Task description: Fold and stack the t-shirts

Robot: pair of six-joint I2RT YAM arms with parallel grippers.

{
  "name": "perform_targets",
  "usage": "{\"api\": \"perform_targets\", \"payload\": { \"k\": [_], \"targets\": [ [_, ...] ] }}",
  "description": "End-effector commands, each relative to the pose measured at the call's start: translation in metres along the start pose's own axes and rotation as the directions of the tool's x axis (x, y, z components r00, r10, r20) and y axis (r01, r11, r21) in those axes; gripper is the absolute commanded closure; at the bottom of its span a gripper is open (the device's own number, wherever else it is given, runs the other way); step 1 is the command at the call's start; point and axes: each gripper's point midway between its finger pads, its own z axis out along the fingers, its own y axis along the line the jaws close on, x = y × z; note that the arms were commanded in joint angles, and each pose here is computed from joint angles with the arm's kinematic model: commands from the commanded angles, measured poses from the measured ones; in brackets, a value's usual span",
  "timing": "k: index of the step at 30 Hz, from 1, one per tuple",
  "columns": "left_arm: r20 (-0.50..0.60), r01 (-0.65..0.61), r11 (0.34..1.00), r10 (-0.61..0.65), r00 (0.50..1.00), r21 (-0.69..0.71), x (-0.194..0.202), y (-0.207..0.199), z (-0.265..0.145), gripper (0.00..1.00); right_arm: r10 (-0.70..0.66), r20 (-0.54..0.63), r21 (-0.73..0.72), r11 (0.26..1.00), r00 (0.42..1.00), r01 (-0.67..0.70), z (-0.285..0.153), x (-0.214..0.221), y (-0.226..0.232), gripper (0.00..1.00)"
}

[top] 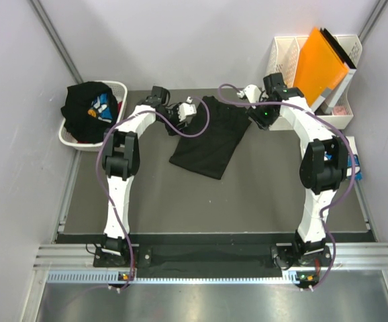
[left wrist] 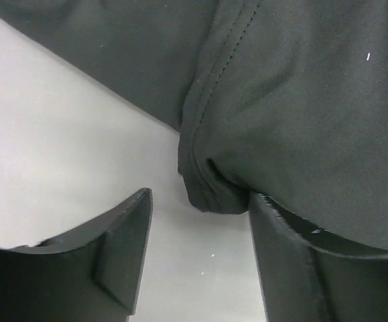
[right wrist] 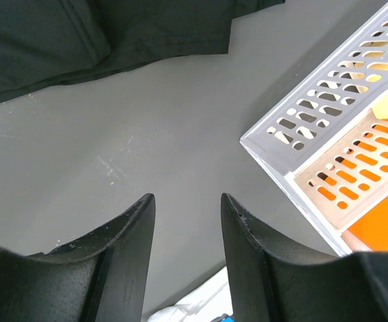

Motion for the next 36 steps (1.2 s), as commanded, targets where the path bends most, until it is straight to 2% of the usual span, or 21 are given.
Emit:
{"api": "perform_targets", "payload": {
  "k": [1, 3, 4, 6, 13, 18, 22, 29, 36],
  "targets": [
    [0.082, -0.066, 0.998, 0.068, 0.994, -0.024, -0.022, 0.013, 0.002, 0.46, -0.004, 0.026, 0.033, 0.999, 1.000, 0.003, -0.010, -0.010, -0.015, 0.56],
    [0.085, -0.068, 0.997, 0.070, 0.994, -0.026, -0.022, 0.013, 0.005, 0.56, -0.006, 0.022, 0.029, 1.000, 1.000, 0.005, -0.009, -0.010, -0.014, 0.57],
    [0.086, -0.070, 0.997, 0.071, 0.994, -0.024, -0.022, 0.012, 0.005, 0.77, -0.005, 0.021, 0.031, 1.000, 1.000, 0.004, -0.009, -0.009, -0.014, 0.57],
    [0.084, -0.071, 0.997, 0.073, 0.994, -0.024, -0.022, 0.012, 0.006, 1.00, -0.005, 0.019, 0.030, 1.000, 1.000, 0.004, -0.009, -0.009, -0.014, 0.57],
    [0.125, -0.122, 0.992, 0.125, 0.984, -0.033, -0.027, 0.006, 0.002, 1.00, -0.003, 0.021, 0.035, 0.999, 1.000, 0.003, -0.009, -0.010, -0.015, 0.57],
    [0.202, -0.206, 0.961, 0.243, 0.949, -0.186, -0.055, 0.023, -0.014, 1.00, -0.004, 0.008, 0.040, 0.999, 1.000, 0.003, -0.008, -0.008, -0.015, 0.57],
    [0.222, -0.236, 0.943, 0.288, 0.931, -0.233, -0.063, 0.024, -0.019, 1.00, -0.004, -0.001, 0.040, 0.999, 1.000, 0.004, -0.006, -0.005, -0.015, 0.58],
    [0.252, -0.243, 0.920, 0.325, 0.911, -0.306, -0.080, 0.036, -0.024, 1.00, -0.005, 0.003, 0.040, 0.999, 1.000, 0.005, -0.007, -0.008, -0.013, 0.58],
    [0.267, -0.260, 0.915, 0.346, 0.900, -0.310, -0.084, 0.032, -0.019, 1.00, -0.007, 0.004, 0.045, 0.999, 1.000, 0.007, -0.009, -0.009, -0.014, 0.57]
  ]
}}
